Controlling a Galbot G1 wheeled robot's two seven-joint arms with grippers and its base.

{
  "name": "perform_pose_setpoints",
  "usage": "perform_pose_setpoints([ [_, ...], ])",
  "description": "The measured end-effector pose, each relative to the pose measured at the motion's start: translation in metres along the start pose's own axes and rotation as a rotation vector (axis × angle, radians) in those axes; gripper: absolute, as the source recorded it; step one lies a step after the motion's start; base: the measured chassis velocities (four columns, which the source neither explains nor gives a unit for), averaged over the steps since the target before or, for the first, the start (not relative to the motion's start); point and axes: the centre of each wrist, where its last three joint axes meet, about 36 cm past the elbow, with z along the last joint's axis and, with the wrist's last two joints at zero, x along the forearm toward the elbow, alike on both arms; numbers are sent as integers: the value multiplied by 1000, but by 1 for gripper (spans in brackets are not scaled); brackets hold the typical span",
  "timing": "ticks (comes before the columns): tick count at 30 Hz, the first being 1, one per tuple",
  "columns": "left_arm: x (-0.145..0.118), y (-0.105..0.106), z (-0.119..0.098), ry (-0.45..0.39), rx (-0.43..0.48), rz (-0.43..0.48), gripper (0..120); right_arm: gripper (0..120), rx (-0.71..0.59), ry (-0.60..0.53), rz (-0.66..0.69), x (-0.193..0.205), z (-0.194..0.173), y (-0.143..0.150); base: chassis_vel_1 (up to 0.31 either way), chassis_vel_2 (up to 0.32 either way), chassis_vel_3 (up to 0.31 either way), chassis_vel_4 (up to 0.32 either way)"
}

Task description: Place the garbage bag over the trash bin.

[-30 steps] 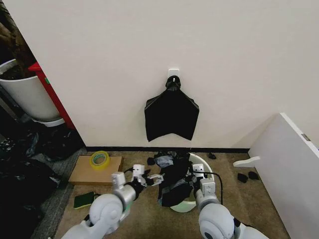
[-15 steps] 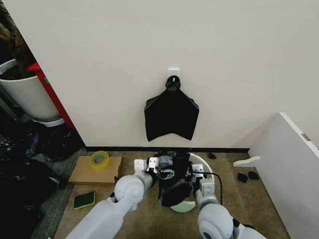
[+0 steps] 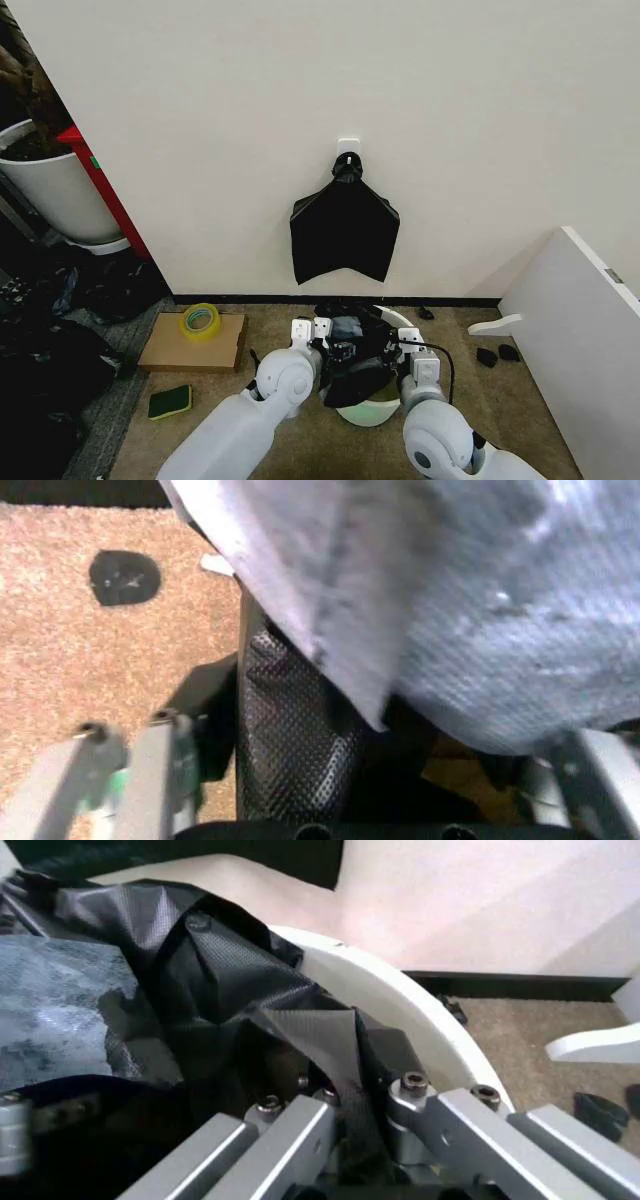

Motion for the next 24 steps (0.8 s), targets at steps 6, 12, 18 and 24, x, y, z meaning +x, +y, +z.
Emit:
perform_pose_setpoints([
  [6,2,4,1,17,19,7,46,0,4,-5,12,1,2,-3,0,0,0,0],
  [12,12,18,1,28,58,33,23,0,8,-31,0,3,8,0,0,0,0,0],
  [18,26,48,2,-6,86,46,0,0,-9,-68,-20,3,10,1,0,0,0,0],
  [24,41,76,1,-58,101,33,0,0,-31,-107,-38,1,9,2,0,0,0,0],
])
